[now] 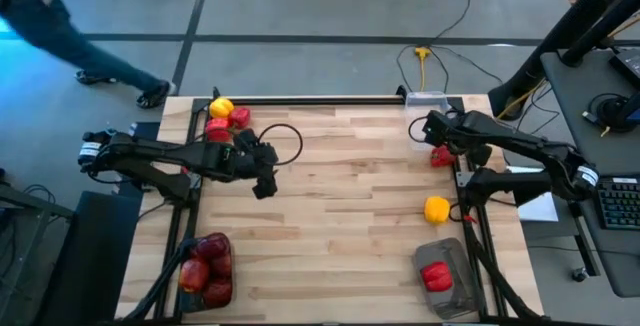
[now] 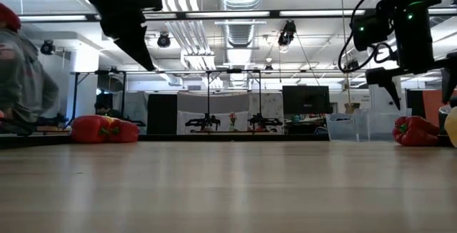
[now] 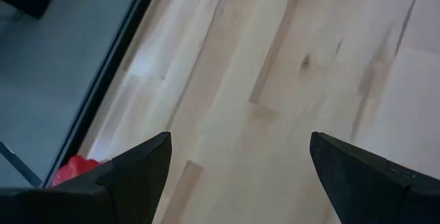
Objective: Sort produce into baskets
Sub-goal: Put the red bell pepper into the right black bin
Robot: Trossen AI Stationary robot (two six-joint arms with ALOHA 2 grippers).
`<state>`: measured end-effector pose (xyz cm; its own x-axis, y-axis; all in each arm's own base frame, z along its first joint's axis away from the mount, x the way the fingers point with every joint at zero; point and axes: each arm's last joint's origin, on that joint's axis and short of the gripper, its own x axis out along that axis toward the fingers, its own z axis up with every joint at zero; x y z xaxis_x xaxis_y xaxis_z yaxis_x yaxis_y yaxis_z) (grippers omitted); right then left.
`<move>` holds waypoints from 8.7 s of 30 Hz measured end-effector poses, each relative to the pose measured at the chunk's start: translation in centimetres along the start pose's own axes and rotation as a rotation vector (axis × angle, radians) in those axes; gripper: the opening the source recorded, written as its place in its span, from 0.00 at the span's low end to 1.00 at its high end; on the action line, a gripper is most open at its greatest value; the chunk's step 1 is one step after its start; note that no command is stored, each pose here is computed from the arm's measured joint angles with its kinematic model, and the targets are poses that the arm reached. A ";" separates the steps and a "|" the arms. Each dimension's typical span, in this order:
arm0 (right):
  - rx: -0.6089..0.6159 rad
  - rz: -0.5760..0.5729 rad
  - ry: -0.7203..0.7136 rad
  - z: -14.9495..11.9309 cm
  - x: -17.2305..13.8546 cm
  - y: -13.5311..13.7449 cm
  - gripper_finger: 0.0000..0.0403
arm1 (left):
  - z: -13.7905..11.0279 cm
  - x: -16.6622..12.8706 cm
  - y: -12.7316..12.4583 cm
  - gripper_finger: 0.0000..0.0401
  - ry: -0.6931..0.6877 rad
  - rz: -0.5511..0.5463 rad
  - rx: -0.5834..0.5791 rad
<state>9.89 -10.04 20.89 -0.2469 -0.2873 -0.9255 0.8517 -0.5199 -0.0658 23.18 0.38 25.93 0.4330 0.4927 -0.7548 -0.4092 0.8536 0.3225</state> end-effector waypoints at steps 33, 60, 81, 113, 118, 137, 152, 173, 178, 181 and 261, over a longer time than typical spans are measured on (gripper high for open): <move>-0.273 0.020 0.250 -1.1 1.6 1.9 0.93 | 0.8 1.0 1.5 0.82 -0.014 0.045 0.098; -0.481 0.207 0.337 -4.7 -0.4 5.1 0.69 | 0.0 -4.0 3.6 0.82 -0.194 -0.050 -0.189; -0.874 0.644 0.192 -19.5 -18.9 2.9 0.69 | -0.7 -8.7 2.7 0.82 -0.435 -0.496 -0.359; -1.098 0.077 0.284 -31.8 -17.1 -14.7 0.71 | -1.1 -10.5 -3.7 0.82 -0.387 -0.735 -0.388; -1.165 0.076 0.295 -32.2 -16.6 -15.1 0.73 | -1.4 -11.3 -3.6 0.82 -0.423 -0.756 -0.323; -1.429 0.034 0.502 -30.4 -17.9 -12.2 0.95 | -2.6 -14.1 0.5 0.82 -0.506 -0.909 -0.409; -1.092 0.767 0.006 -19.3 -22.1 4.7 0.95 | -5.0 -10.1 6.1 0.82 -0.261 -0.161 -0.439; -1.422 1.240 -0.424 -4.3 -21.9 18.3 0.95 | -4.7 4.2 18.2 0.85 0.204 0.123 -0.939; -1.488 1.335 -0.378 -0.9 -20.4 19.1 0.95 | -4.6 5.9 18.5 0.96 0.262 0.120 -1.060; -1.488 1.334 -0.366 0.6 -19.2 19.8 0.95 | -4.4 6.6 18.6 0.99 0.311 0.127 -1.099; -1.908 0.738 -0.394 -15.2 -18.2 7.4 0.95 | 7.3 12.8 -7.7 0.64 0.085 -0.432 -0.279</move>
<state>27.65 3.57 31.56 0.4428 -0.2567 -0.8591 0.0557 0.9642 -0.2594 37.71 1.37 17.94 0.5475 0.0805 -0.8329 -0.4115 0.8926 -0.1841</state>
